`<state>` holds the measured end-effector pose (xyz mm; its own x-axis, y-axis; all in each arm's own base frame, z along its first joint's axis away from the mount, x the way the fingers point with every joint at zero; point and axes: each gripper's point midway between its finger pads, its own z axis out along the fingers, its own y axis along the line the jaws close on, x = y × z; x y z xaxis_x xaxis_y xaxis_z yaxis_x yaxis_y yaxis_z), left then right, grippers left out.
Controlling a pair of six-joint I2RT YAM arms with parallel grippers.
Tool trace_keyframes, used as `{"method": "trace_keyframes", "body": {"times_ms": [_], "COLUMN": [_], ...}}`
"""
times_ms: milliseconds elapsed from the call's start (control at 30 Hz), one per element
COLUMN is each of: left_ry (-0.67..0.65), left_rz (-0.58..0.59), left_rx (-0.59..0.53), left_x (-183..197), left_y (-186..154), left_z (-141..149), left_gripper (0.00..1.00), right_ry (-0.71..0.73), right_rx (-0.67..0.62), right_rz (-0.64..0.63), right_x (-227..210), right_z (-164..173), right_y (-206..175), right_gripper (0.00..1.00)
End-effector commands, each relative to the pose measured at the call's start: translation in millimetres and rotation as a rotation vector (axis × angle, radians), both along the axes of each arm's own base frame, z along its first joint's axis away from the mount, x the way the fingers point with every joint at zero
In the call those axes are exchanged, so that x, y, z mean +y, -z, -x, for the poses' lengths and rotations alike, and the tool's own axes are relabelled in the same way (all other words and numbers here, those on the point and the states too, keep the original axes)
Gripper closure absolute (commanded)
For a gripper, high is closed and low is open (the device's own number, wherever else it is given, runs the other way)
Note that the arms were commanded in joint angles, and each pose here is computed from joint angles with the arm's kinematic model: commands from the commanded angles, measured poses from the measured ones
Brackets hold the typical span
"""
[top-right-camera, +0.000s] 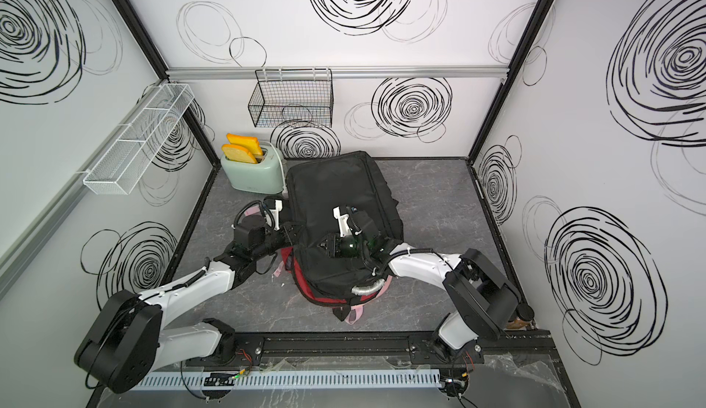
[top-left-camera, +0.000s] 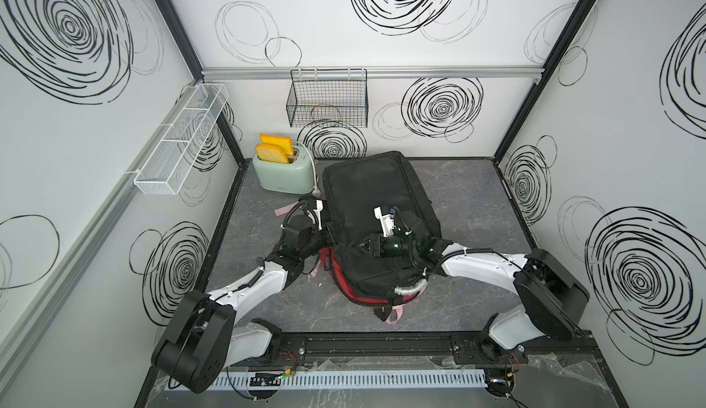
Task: Zip up the backpack
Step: Zip the zipper on the backpack.
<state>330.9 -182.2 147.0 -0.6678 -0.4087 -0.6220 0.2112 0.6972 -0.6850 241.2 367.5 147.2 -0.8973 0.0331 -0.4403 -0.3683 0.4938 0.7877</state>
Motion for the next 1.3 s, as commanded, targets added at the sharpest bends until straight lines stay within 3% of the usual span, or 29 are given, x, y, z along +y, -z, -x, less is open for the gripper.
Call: {"method": "trace_keyframes", "body": {"times_ms": [0, 167, 533, 1267], "left_ry": [-0.001, -0.004, -0.020, -0.035], "left_rz": [0.029, 0.029, 0.019, 0.006], "left_rx": [-0.072, -0.071, -0.064, -0.049], "left_x": [-1, -1, 3, 8], "left_y": [-18, -17, -14, -9], "left_z": [-4, -4, -5, -8], "left_gripper": [1.00, 1.00, 1.00, 1.00], "right_ry": [0.008, 0.010, 0.063, 0.247], "right_rx": [0.030, 0.021, -0.069, -0.274], "right_rz": [0.043, 0.049, 0.145, 0.415], "right_x": [-2, -4, -21, -79], "right_z": [4, 2, -7, -36], "right_y": [19, 19, 12, -14], "right_gripper": [0.73, 0.86, 1.00, 1.00]}}
